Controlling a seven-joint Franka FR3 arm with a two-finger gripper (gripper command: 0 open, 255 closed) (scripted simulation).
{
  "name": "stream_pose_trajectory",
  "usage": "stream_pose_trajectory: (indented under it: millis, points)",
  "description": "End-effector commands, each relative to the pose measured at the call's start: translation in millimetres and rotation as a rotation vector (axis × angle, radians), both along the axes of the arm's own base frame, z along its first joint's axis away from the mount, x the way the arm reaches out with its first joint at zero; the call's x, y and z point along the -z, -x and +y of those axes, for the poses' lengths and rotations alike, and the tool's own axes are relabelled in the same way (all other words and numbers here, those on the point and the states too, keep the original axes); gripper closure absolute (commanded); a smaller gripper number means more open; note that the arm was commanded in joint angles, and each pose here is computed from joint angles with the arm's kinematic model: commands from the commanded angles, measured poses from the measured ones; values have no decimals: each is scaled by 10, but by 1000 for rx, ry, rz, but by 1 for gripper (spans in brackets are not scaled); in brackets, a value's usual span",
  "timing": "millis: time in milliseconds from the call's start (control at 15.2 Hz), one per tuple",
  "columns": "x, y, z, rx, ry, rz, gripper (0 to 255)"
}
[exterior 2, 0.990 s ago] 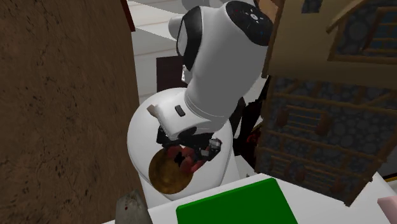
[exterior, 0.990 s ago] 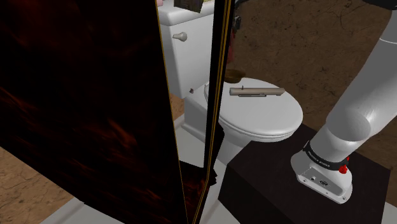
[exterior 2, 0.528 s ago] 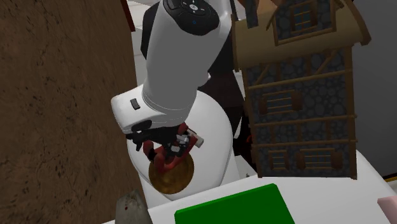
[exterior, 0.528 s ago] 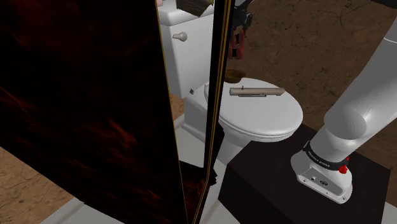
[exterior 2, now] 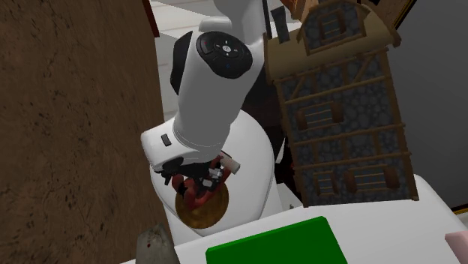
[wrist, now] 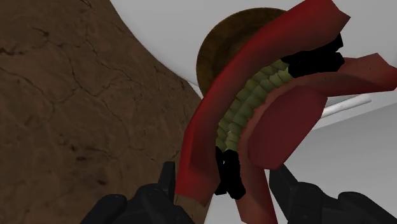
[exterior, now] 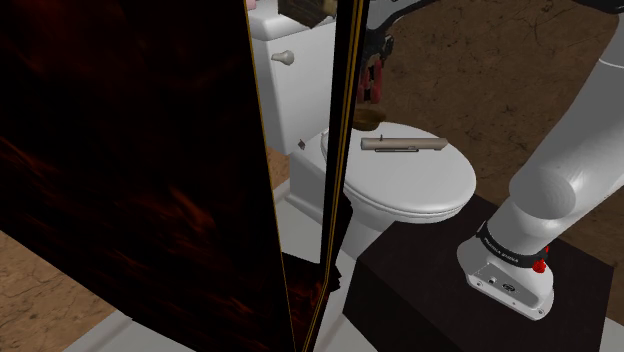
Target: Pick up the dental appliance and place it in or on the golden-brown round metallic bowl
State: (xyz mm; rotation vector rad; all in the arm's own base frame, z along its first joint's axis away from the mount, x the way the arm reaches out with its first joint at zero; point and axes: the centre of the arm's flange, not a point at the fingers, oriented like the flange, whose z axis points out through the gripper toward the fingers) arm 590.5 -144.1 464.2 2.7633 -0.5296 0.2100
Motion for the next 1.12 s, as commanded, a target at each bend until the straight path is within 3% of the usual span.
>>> stream_pose_trajectory:
  millis: [0, 726, 1056]
  points:
    - [119, -3, 24, -5, -2, 3, 255]
    - [702, -3, 24, -5, -2, 3, 255]
    - [702, -3, 24, -5, -2, 3, 255]
